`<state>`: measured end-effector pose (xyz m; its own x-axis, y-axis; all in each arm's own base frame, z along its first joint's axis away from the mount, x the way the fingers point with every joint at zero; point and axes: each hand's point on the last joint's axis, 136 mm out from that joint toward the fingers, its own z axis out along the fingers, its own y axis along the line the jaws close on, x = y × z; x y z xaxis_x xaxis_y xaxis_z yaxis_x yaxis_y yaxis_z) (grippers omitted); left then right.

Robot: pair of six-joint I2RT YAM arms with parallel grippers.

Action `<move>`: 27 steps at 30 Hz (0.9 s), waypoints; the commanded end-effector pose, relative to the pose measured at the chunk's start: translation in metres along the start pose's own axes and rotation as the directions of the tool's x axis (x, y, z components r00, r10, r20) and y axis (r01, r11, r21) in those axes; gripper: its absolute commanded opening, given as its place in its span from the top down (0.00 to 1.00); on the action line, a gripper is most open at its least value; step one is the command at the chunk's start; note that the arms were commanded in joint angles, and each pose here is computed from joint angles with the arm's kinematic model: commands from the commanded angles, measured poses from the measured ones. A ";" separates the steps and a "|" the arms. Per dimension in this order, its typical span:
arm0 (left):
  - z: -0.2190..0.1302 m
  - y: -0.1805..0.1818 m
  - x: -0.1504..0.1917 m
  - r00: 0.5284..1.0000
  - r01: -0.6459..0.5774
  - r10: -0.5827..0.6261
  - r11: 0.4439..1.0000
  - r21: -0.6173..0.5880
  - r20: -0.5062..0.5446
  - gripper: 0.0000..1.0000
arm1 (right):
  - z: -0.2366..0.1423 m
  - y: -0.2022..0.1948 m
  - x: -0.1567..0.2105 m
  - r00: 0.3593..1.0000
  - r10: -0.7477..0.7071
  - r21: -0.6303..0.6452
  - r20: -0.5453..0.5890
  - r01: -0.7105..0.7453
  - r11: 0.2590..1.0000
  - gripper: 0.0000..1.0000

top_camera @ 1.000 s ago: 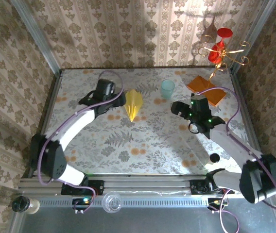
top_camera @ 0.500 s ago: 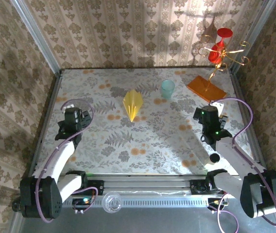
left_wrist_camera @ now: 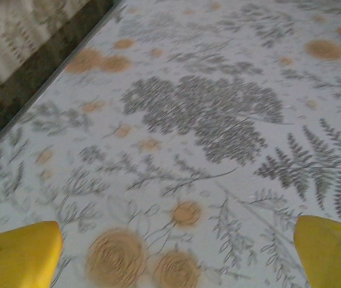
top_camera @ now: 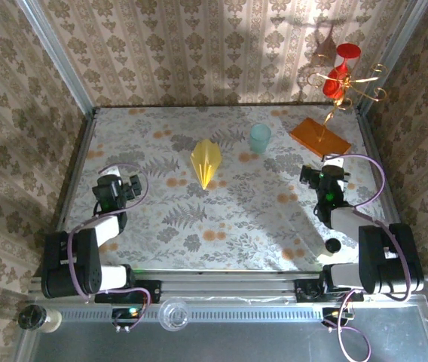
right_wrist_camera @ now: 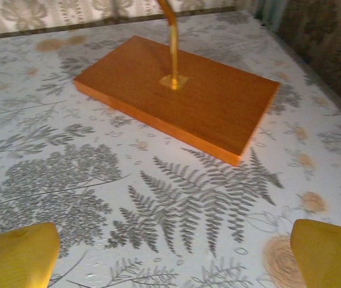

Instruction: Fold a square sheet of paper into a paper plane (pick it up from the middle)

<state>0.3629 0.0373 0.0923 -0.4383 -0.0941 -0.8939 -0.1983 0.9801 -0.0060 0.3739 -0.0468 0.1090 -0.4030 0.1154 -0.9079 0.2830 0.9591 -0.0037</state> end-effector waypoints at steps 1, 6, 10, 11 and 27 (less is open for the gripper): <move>0.001 -0.020 -0.035 0.984 -0.078 0.059 0.991 0.108 0.169 0.00 | 0.001 0.025 -0.017 0.996 0.012 -0.162 0.091 0.003 0.987 0.00; 0.011 -0.026 -0.028 0.979 -0.110 0.082 0.983 0.144 0.185 0.00 | 0.013 0.037 -0.001 0.995 -0.001 -0.222 0.101 0.024 0.975 0.00; 0.017 -0.031 -0.022 0.980 -0.123 0.094 0.980 0.156 0.177 0.00 | 0.015 0.040 0.004 0.996 -0.009 -0.233 0.093 0.031 0.972 0.00; 0.019 -0.031 -0.018 0.981 -0.123 0.096 0.981 0.153 0.170 0.00 | 0.015 0.040 0.004 0.995 -0.009 -0.232 0.095 0.031 0.972 0.00; 0.021 -0.035 -0.019 0.966 -0.198 0.193 0.980 0.012 0.174 0.00 | 0.018 0.042 0.004 0.996 -0.042 -0.202 0.085 0.058 0.978 0.00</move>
<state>0.3937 0.0029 0.0917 -0.3374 0.1048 -0.9355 -0.0613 0.9892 0.1329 0.3927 -0.0083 0.0870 -0.3728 0.0743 -0.9249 0.0706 0.9962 0.0516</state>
